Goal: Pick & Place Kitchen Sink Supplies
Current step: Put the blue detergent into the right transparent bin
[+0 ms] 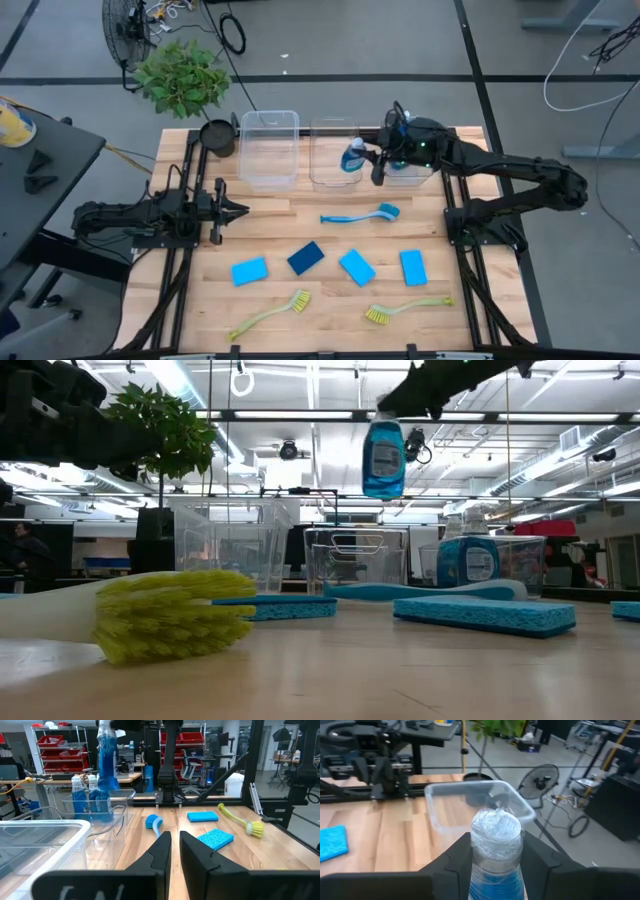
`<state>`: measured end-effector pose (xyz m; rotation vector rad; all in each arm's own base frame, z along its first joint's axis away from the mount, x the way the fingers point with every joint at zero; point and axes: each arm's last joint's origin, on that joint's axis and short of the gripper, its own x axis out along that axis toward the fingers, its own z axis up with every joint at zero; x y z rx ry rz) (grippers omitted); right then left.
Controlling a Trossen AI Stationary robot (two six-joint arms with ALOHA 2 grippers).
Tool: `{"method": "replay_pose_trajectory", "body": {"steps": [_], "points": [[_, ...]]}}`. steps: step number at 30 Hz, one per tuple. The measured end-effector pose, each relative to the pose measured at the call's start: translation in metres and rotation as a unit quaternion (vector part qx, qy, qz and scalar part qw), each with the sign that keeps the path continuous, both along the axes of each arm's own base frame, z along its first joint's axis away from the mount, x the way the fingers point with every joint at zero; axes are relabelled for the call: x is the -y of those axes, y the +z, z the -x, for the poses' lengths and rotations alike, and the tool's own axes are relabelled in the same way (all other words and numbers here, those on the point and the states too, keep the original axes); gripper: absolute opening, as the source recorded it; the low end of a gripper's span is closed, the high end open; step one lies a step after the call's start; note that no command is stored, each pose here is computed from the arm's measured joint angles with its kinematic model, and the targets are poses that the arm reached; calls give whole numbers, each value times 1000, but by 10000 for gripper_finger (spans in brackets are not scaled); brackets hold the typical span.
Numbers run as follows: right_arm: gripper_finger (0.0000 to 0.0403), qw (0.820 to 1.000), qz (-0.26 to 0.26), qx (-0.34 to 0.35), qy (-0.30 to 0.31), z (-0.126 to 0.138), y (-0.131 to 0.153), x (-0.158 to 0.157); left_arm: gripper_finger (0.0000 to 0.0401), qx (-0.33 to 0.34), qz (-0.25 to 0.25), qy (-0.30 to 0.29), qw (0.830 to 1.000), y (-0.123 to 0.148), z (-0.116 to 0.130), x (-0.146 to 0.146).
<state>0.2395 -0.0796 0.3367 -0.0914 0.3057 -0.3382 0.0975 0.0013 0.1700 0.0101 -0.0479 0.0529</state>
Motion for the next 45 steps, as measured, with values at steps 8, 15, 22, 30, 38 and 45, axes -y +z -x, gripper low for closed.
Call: {"method": "replay_pose_trajectory", "body": {"steps": [8, 15, 22, 30, 38, 45], "points": [[125, 999, -3, -8, -38, 27, 7, 10, 44, 0, 0, 0, 1000, 0, 0, 0], [125, 998, 4, 8, -69, 51, 19, 14, 44, 0, 0, 0, 1000, 0, 0, 0], [125, 994, 15, 34, -99, 72, 28, 16, 44, 0, 0, 0, 1000, 0, 0, 0], [125, 990, -11, 39, -136, 96, 8, 15, 44, 0, 0, 0, 1000, 0, 0, 0], [125, 985, -29, 20, -168, 114, -10, 14, 44, 0, 0, 0, 1000, 0, 0, 0], [125, 983, -41, -3, -182, 123, -26, 11, 44, 0, 0, 0, 1000, 0, 0, 0]]}}
